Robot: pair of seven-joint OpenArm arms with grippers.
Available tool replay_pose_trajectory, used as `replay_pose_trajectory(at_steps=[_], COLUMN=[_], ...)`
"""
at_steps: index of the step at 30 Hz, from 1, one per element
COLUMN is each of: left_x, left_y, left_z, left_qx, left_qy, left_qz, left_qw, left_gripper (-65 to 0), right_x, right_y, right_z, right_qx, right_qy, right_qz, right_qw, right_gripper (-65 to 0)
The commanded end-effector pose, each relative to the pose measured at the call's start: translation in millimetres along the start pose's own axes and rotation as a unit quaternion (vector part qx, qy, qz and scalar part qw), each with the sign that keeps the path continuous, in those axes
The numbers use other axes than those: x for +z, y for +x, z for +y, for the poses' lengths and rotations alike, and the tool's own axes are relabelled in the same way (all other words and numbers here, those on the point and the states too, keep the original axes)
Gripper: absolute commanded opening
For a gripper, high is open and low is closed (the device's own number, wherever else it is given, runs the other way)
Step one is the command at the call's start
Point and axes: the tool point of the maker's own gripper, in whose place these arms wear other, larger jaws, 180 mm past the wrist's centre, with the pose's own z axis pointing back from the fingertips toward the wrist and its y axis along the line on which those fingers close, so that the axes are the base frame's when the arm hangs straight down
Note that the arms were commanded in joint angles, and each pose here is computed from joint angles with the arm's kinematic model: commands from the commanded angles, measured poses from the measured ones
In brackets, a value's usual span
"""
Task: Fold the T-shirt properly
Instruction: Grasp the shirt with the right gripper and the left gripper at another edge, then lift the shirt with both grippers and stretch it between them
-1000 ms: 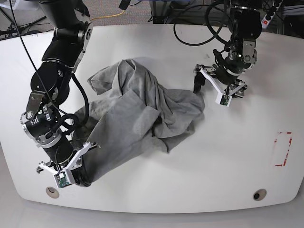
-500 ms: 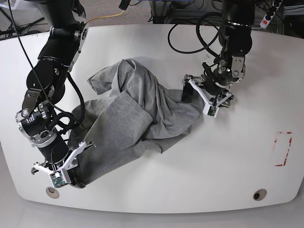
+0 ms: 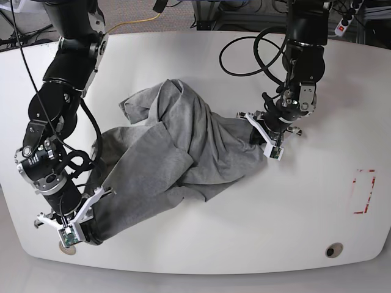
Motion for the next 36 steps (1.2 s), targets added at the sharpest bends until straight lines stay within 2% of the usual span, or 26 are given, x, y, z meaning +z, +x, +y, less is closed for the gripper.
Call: replay_pose_trajectory(at_steps=[1,10,15,20,27,31,34,36], left_x=[8.3,53.2,84.0,112.0,164.1,202.3,226.5,236.2], left_y=[18.6,90.7,135.7,178.5,246.2,278.6,293.8,297.7], left_z=[8.5,53.0,75.9,92.5,123.9,150.9,165.4,171.6], left_qx=[-0.013,-0.075,-0.097,-0.122,-0.136,-0.137,-0.140,-0.140], left_qy=[0.012,0.067,0.103,0.135,0.195,0.239,0.264,0.274], left_qz=[-0.018,-0.103,-0.157,-0.191,-0.252,-0.285,-0.304,-0.310], left_qw=[1.000,0.990,0.977,0.965,0.938,0.918,0.905,0.900], left_gripper=[-65.0,-65.0,-65.0,-65.0,-65.0,-65.0,-65.0,-65.0], right_x=[4.2,-15.7,-36.6,-51.9,-62.6,-51.7,-43.2,-35.3], right_y=[27.8,56.2,70.5,87.8,140.5,179.0,190.5,189.7], right_z=[-23.5,-54.4,-70.0,-82.2,-102.4,-119.3,-126.9,-133.2], right_qx=[0.013,-0.008,-0.017,-0.016,-0.018,-0.016,-0.009,-0.001], right_qy=[-0.022,-0.031,-0.022,-0.014,-0.011,-0.021,-0.029,-0.039], right_qz=[-0.037,-0.049,-0.038,-0.028,-0.044,-0.072,-0.067,-0.055], right_qw=[0.9990,0.9983,0.9989,0.9994,0.9988,0.9970,0.9973,0.9977], right_gripper=[-65.0,-65.0,-65.0,-65.0,-65.0,-65.0,-65.0,-65.0])
